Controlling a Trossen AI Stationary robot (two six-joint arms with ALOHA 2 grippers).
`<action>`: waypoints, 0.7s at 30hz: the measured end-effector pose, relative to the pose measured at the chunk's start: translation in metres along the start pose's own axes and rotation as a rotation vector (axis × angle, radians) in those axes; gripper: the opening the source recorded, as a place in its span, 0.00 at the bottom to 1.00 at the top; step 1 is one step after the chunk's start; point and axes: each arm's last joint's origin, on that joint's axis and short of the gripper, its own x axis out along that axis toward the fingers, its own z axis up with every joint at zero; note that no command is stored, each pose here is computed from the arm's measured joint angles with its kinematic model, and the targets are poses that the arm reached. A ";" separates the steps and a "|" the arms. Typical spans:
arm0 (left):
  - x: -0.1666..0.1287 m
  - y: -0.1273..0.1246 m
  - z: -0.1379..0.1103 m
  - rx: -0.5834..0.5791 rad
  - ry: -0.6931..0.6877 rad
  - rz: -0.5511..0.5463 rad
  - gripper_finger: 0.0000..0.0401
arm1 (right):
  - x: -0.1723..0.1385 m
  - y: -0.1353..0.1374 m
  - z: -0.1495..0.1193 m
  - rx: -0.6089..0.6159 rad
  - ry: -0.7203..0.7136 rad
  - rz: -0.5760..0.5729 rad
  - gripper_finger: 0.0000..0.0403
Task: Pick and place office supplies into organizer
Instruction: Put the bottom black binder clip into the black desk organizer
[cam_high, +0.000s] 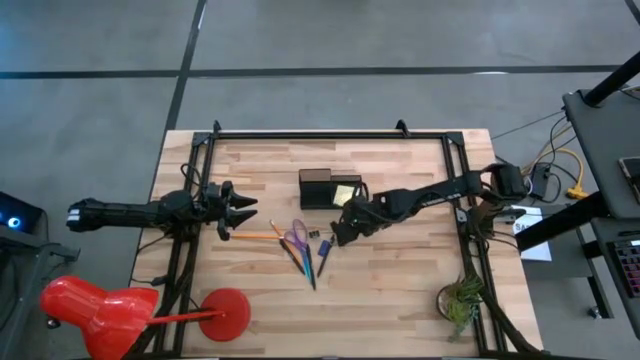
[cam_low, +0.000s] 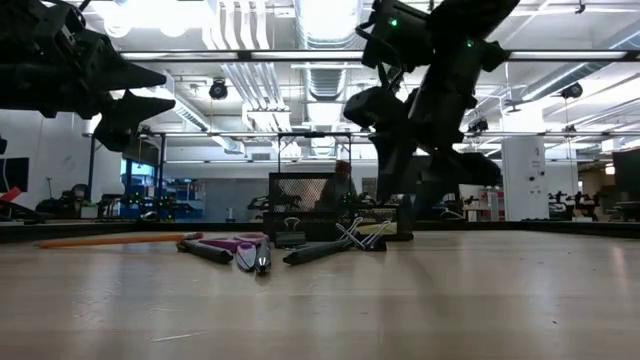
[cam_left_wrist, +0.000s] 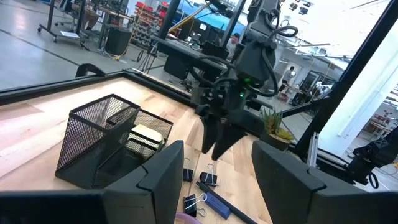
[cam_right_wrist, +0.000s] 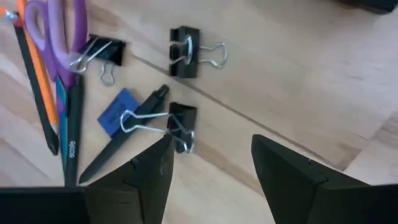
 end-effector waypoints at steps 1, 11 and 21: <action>0.000 0.000 0.000 0.000 -0.002 -0.001 0.44 | 0.001 -0.001 0.000 0.005 0.001 -0.004 0.51; 0.000 0.000 0.000 0.000 -0.001 0.000 0.44 | 0.019 0.000 -0.001 0.030 -0.009 0.045 0.51; 0.000 0.000 0.000 0.000 -0.002 -0.001 0.44 | 0.028 0.015 0.002 -0.031 0.010 0.056 0.49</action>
